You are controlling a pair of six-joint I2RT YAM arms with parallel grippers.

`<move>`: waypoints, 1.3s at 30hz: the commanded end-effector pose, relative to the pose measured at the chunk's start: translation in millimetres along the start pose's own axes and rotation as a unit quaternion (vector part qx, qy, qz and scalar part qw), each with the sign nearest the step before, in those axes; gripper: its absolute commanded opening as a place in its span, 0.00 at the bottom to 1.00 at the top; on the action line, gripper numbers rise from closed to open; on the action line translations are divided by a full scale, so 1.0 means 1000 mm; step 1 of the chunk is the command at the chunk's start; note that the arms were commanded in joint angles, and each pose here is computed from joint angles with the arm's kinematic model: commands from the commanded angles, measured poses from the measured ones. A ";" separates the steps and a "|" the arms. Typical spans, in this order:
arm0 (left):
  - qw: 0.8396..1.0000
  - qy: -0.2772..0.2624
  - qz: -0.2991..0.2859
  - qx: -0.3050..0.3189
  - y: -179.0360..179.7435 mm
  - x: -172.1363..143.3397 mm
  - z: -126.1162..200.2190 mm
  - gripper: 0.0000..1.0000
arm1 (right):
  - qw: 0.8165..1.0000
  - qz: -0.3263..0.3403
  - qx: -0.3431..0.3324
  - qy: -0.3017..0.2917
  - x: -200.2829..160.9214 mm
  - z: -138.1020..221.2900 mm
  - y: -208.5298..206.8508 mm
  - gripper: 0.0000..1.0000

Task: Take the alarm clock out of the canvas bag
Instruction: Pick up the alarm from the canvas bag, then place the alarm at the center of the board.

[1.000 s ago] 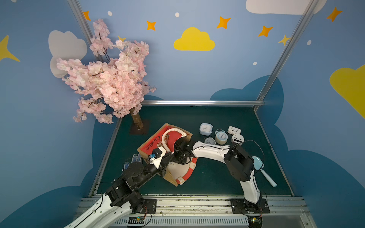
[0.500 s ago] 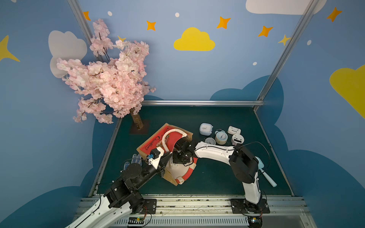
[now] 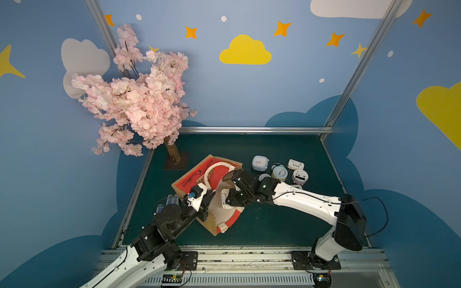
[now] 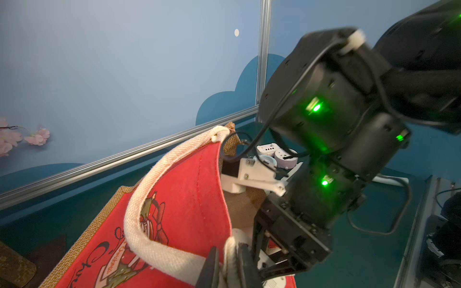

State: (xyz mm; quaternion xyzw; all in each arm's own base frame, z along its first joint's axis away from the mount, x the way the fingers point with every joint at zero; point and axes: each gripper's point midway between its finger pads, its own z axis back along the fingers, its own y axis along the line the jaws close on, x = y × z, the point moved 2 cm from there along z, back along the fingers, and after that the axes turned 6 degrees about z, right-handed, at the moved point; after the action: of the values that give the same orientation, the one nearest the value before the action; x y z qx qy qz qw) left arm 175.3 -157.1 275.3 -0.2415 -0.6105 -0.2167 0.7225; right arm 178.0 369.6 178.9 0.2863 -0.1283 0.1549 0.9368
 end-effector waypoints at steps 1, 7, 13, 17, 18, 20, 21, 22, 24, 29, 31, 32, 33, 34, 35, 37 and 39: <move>1.000 0.001 -0.006 0.019 0.005 0.006 0.001 0.16 | 1.000 0.022 -0.011 -0.014 -0.005 0.030 -0.004 0.27; 1.000 0.007 -0.011 0.026 0.007 0.006 0.003 0.16 | 0.996 0.035 -0.036 -0.068 -0.008 0.096 -0.021 0.27; 0.999 0.013 -0.012 0.033 0.010 0.006 0.004 0.16 | 0.994 0.023 -0.057 -0.088 -0.006 0.124 -0.053 0.27; 0.999 0.025 -0.012 0.039 0.011 0.003 0.002 0.16 | 0.992 0.024 -0.058 -0.110 0.002 0.137 -0.061 0.27; 0.999 0.024 -0.011 0.039 0.011 0.003 0.002 0.16 | 0.991 0.020 -0.064 -0.113 0.004 0.140 -0.066 0.27; 0.999 0.022 -0.010 0.039 0.011 0.003 0.002 0.16 | 0.991 0.011 -0.070 -0.117 0.008 0.142 -0.077 0.27; 0.999 0.019 -0.010 0.038 0.011 0.005 0.003 0.16 | 0.990 0.006 -0.073 -0.118 0.010 0.142 -0.082 0.27; 0.999 0.016 -0.010 0.037 0.011 0.006 0.004 0.16 | 0.990 0.002 -0.075 -0.118 0.012 0.141 -0.087 0.27; 0.999 0.012 -0.012 0.034 0.010 0.008 0.005 0.16 | 0.990 -0.002 -0.084 -0.109 0.019 0.132 -0.099 0.27; 1.000 0.008 -0.013 0.020 0.006 0.010 0.007 0.16 | 0.991 0.003 -0.106 -0.076 0.042 0.096 -0.117 0.27; 1.000 0.009 -0.015 0.019 0.006 0.010 0.007 0.16 | 0.992 0.009 -0.109 -0.060 0.053 0.077 -0.119 0.26; 1.000 0.009 -0.015 0.017 0.005 0.010 0.008 0.16 | 0.992 0.014 -0.112 -0.049 0.058 0.067 -0.120 0.26; 1.000 0.010 -0.017 0.014 0.004 0.009 0.008 0.16 | 0.992 0.018 -0.117 -0.038 0.064 0.058 -0.121 0.26; 1.000 0.009 -0.017 0.012 0.004 0.010 0.008 0.16 | 0.992 0.019 -0.124 -0.027 0.068 0.050 -0.123 0.26; 1.000 0.008 -0.017 0.010 0.003 0.010 0.008 0.16 | 0.991 0.021 -0.129 -0.019 0.072 0.043 -0.124 0.26; 1.000 0.006 -0.021 0.008 0.002 0.011 0.009 0.16 | 0.990 0.025 -0.141 -0.009 0.082 0.026 -0.128 0.26; 1.000 0.004 -0.022 0.007 0.002 0.011 0.009 0.16 | 0.989 0.025 -0.149 0.007 0.090 0.009 -0.134 0.26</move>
State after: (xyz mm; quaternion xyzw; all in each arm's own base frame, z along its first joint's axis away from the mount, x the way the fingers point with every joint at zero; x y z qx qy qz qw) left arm 174.9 -150.6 277.4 -0.2175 -0.6052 -0.2227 0.7327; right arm 292.7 269.9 147.6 0.1404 -0.1416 0.1405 0.9698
